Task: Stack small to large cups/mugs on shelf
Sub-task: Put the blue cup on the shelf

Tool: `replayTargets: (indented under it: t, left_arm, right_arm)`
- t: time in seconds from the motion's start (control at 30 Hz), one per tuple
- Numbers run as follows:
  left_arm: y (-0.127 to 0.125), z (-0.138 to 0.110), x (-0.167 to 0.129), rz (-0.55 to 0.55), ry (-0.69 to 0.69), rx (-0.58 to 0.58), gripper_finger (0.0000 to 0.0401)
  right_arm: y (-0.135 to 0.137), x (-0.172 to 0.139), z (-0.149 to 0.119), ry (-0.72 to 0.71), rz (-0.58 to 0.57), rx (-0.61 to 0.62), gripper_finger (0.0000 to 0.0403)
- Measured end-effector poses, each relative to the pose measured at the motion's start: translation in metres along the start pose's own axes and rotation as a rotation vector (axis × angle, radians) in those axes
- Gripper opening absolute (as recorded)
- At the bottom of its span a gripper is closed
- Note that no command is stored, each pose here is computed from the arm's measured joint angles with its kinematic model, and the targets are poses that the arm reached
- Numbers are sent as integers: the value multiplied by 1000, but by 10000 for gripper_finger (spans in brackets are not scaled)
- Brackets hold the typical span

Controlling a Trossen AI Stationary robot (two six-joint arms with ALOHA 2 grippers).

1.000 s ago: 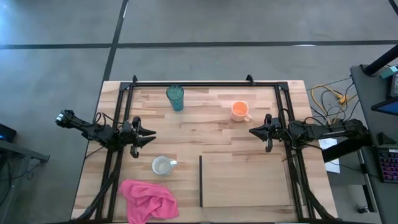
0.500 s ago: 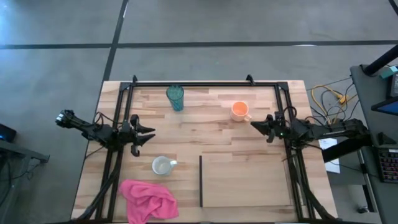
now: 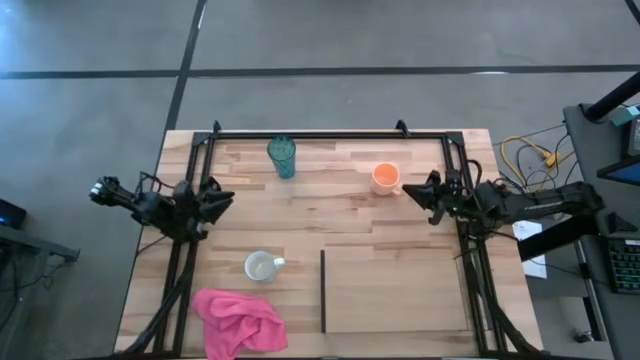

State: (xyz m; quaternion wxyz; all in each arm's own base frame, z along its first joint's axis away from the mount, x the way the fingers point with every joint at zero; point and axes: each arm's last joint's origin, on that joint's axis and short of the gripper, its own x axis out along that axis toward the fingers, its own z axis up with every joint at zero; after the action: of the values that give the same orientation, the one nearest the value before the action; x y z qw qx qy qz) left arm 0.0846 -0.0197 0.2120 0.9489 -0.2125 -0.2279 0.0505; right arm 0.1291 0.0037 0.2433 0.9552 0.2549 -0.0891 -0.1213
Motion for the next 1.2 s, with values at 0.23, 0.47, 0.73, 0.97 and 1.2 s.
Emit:
replayTargets:
  t: [0.23, 0.47, 0.73, 0.97, 1.2]
  left_arm:
    - [-3, 18, -1, -32, -159, -94, 96]
    - [-3, 18, -1, -32, -159, -97, 96]
    - [-3, 17, 0, -35, -151, -150, 96]
    - [-3, 18, 0, -35, -151, -150, 96]
    - [-4, 20, 0, -34, -152, -150, 96]
  right_arm:
    - [41, 36, 45, 71, -28, -232, 9]
    - [72, 62, 78, 270, -99, -322, 9]
    - [101, 85, 106, 485, -77, -361, 11]
    - [112, 106, 109, 643, -139, -472, 46]
    - [112, 126, 92, 776, -195, -527, 86]
